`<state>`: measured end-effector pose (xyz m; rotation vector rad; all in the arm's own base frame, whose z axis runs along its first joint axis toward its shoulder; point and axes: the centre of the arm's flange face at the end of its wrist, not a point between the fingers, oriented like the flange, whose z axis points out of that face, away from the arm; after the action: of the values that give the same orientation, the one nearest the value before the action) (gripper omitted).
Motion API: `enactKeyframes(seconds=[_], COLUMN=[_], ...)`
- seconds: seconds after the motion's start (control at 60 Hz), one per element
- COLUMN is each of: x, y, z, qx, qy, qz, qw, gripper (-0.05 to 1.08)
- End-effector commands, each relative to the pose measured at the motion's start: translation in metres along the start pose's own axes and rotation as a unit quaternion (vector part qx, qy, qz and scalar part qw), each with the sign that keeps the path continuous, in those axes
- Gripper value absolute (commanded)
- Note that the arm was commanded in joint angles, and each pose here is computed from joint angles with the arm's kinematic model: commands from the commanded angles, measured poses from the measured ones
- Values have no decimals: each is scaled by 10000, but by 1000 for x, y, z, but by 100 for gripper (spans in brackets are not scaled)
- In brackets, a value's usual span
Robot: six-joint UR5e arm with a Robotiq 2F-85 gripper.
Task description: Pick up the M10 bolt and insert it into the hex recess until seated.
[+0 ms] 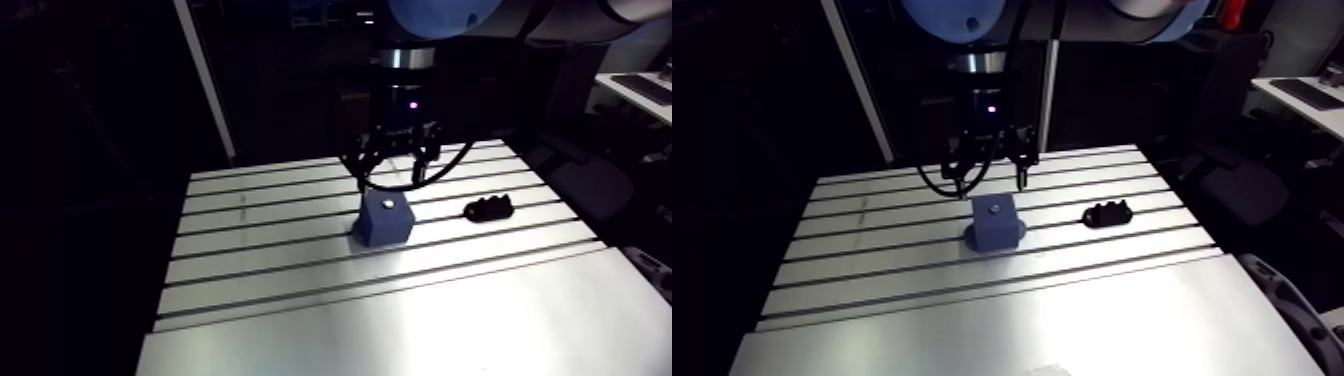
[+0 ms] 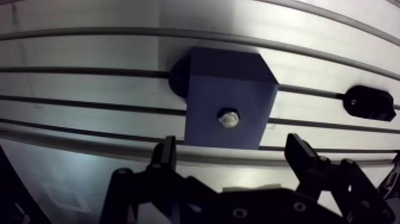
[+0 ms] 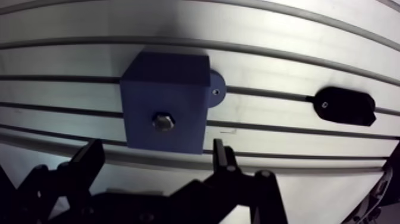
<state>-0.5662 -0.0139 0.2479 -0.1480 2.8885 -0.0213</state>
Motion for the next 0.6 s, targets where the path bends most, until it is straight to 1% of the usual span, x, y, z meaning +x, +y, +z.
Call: enactKeyframes(seconds=[0.017, 0.167, 0.283, 0.317, 0.333, 0.35, 0.367, 0.383, 0.4, 0.417, 0.433, 0.45, 0.467, 0.483, 0.5, 0.517, 0.533, 0.55, 0.567, 0.583, 0.6], x=[0, -2, -4, -6, -7, -7, -8, -8, -10, -10, -12, -12, -14, -14, -15, -15, -16, -16, -16, -17, -17], y=[1, 1, -1, -1, -1, -1, -1, -1, -2, -2, -1, -1, -2, -2, -2, -2, -1, -1, -1, 0, 0], z=[-4, -8, -18, -21, -24, -24, -26, -26, -28, -28, -29, -29, -31, -31, -30, -30, -30, -28, -28, -26, -26], qx=[6, 23, -3, -18, -25, -25, -36, -36, -50, -50, -89, -89, -98, -98, -98, -98, -89, -77, -77, -74, -74], qy=[41, 88, 171, 198, 221, 221, 235, 235, 254, 254, 266, 266, 280, 280, 276, 276, 278, 267, 267, 266, 266], qz=[12, 22, 39, 62, 85, 85, 90, 90, 91, 91, 93, 93, 94, 94, 94, 94, 94, 73, 73, 57, 57], qw=[10000, 10000, 9998, 9998, 9997, 9997, 9997, 9997, 9996, 9996, 9996, 9996, 9995, 9995, 9995, 9995, 9995, 9996, 9996, 9996, 9996], gripper=[1, 1, 1, 2, 7, 7, 13, 13, 24, 24, 45, 45, 65, 65, 83, 83, 93, 101, 101, 105, 105])
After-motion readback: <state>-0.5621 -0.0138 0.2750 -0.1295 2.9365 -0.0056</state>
